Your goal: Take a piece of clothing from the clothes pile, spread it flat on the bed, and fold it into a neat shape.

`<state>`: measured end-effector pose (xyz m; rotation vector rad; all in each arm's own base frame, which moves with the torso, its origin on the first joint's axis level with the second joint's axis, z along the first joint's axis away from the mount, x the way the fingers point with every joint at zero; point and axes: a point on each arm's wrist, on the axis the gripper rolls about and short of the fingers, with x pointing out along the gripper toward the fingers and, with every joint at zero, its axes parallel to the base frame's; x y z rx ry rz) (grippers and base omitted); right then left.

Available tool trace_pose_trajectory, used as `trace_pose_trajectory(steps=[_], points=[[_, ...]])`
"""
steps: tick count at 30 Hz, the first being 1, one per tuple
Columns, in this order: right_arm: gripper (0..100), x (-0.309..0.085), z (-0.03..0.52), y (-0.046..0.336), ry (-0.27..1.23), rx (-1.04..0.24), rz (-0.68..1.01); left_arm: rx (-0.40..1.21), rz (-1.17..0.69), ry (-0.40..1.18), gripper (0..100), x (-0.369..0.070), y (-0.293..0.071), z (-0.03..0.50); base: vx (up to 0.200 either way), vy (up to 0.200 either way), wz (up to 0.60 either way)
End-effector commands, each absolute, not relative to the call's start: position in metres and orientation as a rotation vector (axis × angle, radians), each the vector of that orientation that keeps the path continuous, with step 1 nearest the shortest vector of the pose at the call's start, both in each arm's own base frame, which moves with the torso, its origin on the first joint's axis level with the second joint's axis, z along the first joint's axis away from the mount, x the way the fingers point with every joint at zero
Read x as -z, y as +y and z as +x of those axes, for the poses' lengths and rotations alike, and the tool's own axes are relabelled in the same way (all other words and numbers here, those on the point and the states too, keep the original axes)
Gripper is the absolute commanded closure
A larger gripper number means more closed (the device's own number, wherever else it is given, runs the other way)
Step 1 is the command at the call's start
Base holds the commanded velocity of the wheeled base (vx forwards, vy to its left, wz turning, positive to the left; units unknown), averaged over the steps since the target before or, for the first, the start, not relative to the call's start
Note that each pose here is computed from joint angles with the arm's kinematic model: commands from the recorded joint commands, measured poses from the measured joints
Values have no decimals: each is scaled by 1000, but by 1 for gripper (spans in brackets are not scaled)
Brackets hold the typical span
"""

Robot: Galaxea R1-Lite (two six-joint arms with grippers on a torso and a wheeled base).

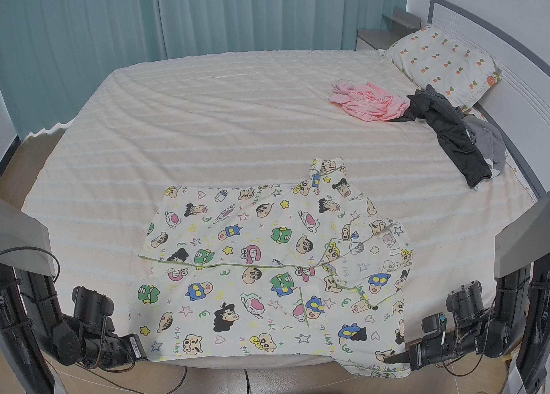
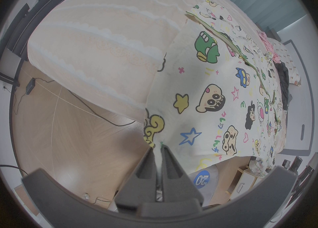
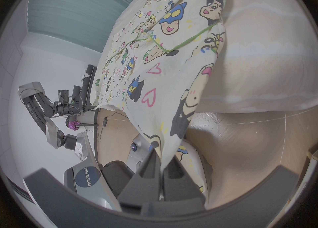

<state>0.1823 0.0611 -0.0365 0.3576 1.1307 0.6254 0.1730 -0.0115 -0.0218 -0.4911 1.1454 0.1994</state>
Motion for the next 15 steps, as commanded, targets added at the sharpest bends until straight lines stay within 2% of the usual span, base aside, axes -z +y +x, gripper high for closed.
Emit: trace_pose_trajectory(steps=[1,9,15], points=[[100,32,174,59,1153,-642,322,-206,-485,1176,100,23,-11,168,0,0,0],[100,31,170,58,1175,-658,292,-197,-444,1226,100,25,-11,164,0,0,0],[100,26,174,53,1128,-711,358,-173,-469,1156,100,19,-12,169,0,0,0]])
